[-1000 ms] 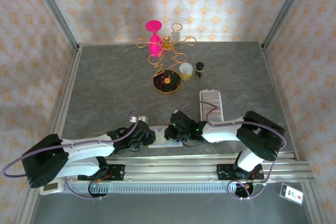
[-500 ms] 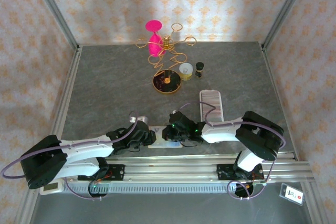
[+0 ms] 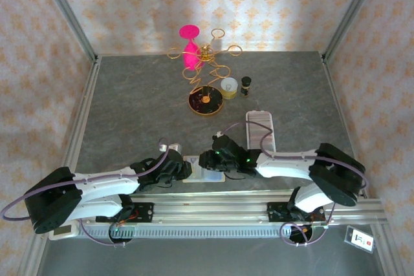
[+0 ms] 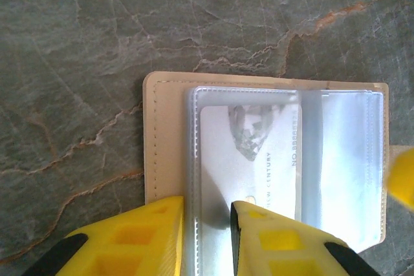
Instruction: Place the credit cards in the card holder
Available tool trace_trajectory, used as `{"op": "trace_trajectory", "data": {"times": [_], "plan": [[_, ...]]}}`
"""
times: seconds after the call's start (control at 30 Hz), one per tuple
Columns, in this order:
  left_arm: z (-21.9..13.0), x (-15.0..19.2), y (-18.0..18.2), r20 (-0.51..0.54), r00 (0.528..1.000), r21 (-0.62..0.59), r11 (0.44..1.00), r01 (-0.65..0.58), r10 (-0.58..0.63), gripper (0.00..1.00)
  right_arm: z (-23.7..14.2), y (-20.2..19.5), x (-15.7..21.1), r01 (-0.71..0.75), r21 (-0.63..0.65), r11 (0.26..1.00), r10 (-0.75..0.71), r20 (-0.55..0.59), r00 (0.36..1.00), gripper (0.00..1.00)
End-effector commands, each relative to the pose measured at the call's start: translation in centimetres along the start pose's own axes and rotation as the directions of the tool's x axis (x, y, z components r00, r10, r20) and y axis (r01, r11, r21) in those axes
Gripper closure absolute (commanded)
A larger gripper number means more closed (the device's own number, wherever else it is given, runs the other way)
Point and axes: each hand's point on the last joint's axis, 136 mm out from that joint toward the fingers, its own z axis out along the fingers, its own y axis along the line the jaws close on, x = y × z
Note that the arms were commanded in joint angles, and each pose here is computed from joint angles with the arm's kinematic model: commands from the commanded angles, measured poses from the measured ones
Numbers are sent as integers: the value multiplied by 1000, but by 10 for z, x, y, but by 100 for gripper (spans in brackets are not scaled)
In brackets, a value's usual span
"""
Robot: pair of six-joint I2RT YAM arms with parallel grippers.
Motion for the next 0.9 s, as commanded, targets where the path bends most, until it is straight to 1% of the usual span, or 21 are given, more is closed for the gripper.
{"op": "trace_trajectory", "data": {"times": [0.0,0.13,0.4,0.6,0.87], "plan": [[1,15,19,-46,999,-56,998,-12,10,73,-12,-26,1,-18,112,994,14,38,999,67],[1,15,19,-47,999,-51,999,-13,11,74,-17,-40,7,-47,142,989,42,34,999,64],[0,17,21,-48,999,-52,999,-10,8,74,-13,-57,22,-62,187,980,63,1,998,62],[0,17,20,-45,999,-45,999,-4,2,74,-8,-62,30,-59,196,979,65,-25,998,61],[0,17,22,-44,999,-45,999,0,-2,74,-2,-67,35,-54,225,973,65,-42,997,58]]}}
